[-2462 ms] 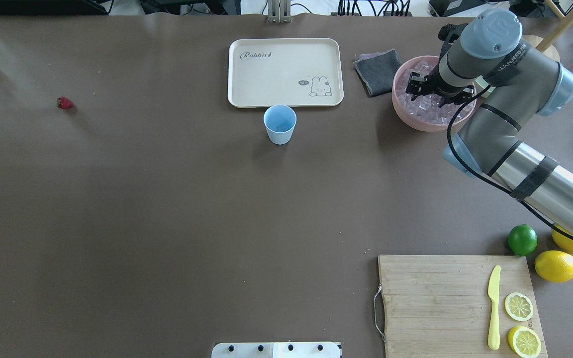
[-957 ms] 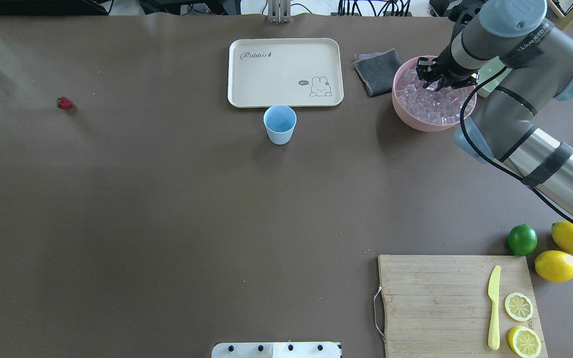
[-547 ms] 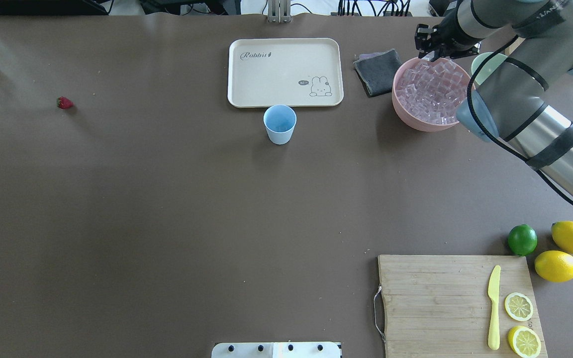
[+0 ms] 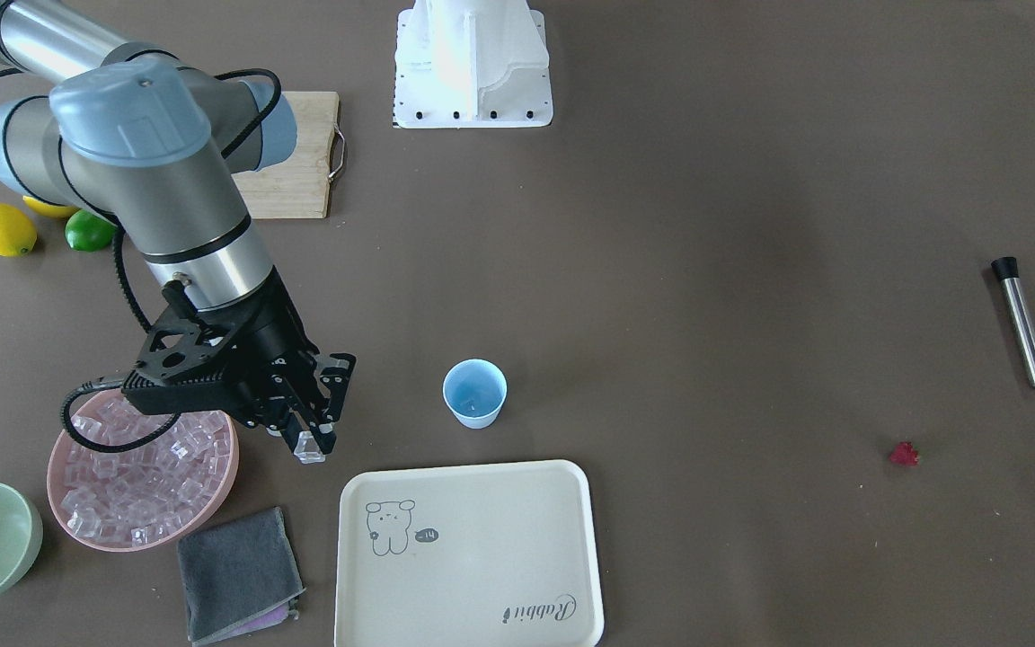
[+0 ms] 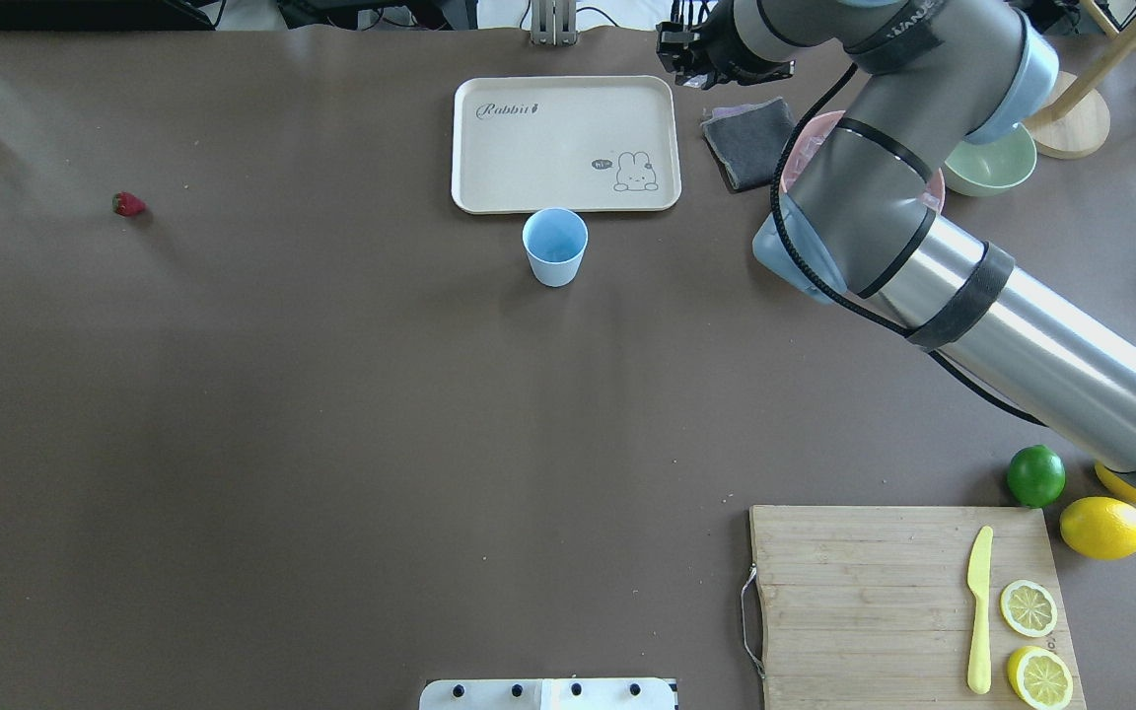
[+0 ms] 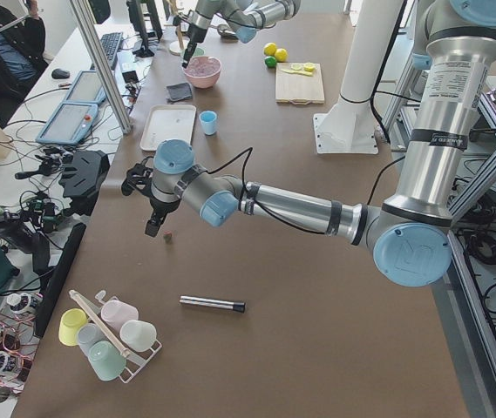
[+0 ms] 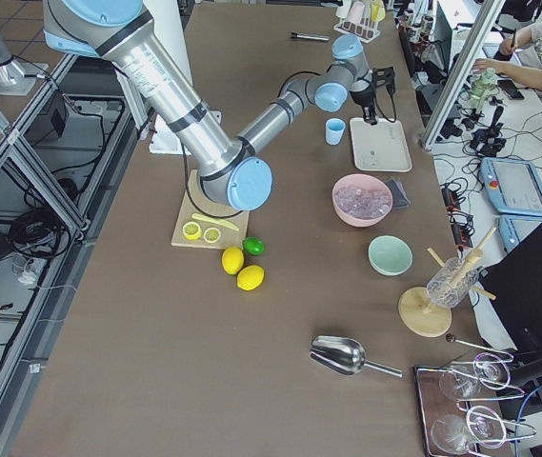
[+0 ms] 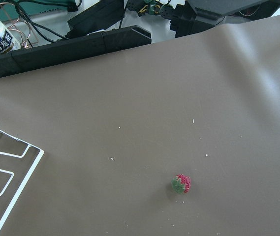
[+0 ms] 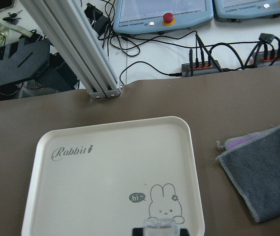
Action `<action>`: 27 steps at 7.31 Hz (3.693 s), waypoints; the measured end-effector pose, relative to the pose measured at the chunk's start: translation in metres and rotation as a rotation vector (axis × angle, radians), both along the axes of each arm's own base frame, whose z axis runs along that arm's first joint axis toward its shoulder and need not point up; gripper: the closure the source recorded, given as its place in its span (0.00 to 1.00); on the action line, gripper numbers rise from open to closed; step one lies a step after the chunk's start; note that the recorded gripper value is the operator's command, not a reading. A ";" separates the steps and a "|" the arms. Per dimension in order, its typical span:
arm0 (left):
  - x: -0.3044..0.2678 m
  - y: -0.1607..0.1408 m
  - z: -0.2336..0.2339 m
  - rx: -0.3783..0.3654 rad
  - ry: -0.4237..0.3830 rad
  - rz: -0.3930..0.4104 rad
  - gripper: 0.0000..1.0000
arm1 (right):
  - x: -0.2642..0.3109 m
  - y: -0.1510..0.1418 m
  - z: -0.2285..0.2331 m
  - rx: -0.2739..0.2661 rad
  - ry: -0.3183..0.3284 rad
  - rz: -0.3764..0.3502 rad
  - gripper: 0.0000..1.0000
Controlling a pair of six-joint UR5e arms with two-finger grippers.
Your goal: Mash ice and strawberries in cup
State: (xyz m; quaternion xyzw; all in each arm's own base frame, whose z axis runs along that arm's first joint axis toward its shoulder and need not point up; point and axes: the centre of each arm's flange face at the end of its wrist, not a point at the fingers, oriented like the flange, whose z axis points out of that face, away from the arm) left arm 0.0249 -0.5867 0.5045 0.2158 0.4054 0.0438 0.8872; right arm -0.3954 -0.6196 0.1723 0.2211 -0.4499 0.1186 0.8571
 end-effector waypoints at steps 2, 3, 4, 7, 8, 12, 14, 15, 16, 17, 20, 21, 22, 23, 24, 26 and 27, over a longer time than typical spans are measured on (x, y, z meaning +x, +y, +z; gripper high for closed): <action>0.000 0.003 0.007 -0.012 -0.001 0.001 0.02 | -0.056 0.024 -0.033 0.061 0.017 -0.003 1.00; -0.001 0.005 0.010 -0.018 0.000 0.002 0.02 | -0.085 0.029 -0.046 0.075 0.033 -0.010 1.00; -0.001 0.007 0.012 -0.021 0.000 0.003 0.02 | -0.109 0.032 -0.054 0.080 0.049 -0.019 1.00; -0.001 0.011 0.019 -0.034 -0.001 0.003 0.02 | -0.150 0.042 -0.047 0.078 0.095 -0.068 1.00; -0.002 0.013 0.022 -0.038 -0.002 0.003 0.02 | -0.156 0.045 -0.042 0.072 0.103 -0.077 1.00; -0.005 0.029 0.024 -0.038 -0.001 0.003 0.02 | -0.162 0.049 -0.017 0.036 0.120 -0.093 1.00; -0.006 0.035 0.025 -0.039 -0.001 0.003 0.02 | -0.166 0.053 -0.016 0.031 0.118 -0.098 0.97; -0.006 0.036 0.026 -0.040 -0.001 0.003 0.02 | -0.169 0.056 -0.015 0.030 0.118 -0.102 0.55; -0.006 0.036 0.026 -0.040 -0.001 0.003 0.02 | -0.171 0.058 -0.015 0.031 0.117 -0.107 0.01; -0.006 0.036 0.026 -0.041 -0.001 0.003 0.02 | -0.173 0.060 -0.014 0.032 0.119 -0.111 0.00; -0.007 0.037 0.024 -0.036 -0.001 0.001 0.02 | -0.156 0.051 -0.020 0.054 0.111 -0.149 0.00; -0.007 0.037 0.023 -0.033 -0.001 0.000 0.02 | -0.131 0.036 -0.027 0.058 0.088 -0.175 0.00; -0.007 0.037 0.021 -0.029 0.000 0.000 0.02 | -0.098 0.015 -0.024 0.075 0.086 -0.210 0.00; -0.007 0.036 0.019 -0.024 -0.001 0.001 0.02 | -0.065 -0.006 -0.006 0.098 0.107 -0.254 0.00; -0.007 0.035 0.018 -0.020 -0.003 0.000 0.02 | -0.028 -0.027 0.020 0.116 0.136 -0.294 0.00; -0.007 0.033 0.014 -0.006 -0.004 -0.001 0.02 | 0.038 -0.059 0.065 0.062 0.151 -0.283 0.00; -0.007 0.033 0.013 0.003 -0.003 -0.001 0.02 | 0.065 -0.071 0.078 -0.020 0.125 -0.216 0.00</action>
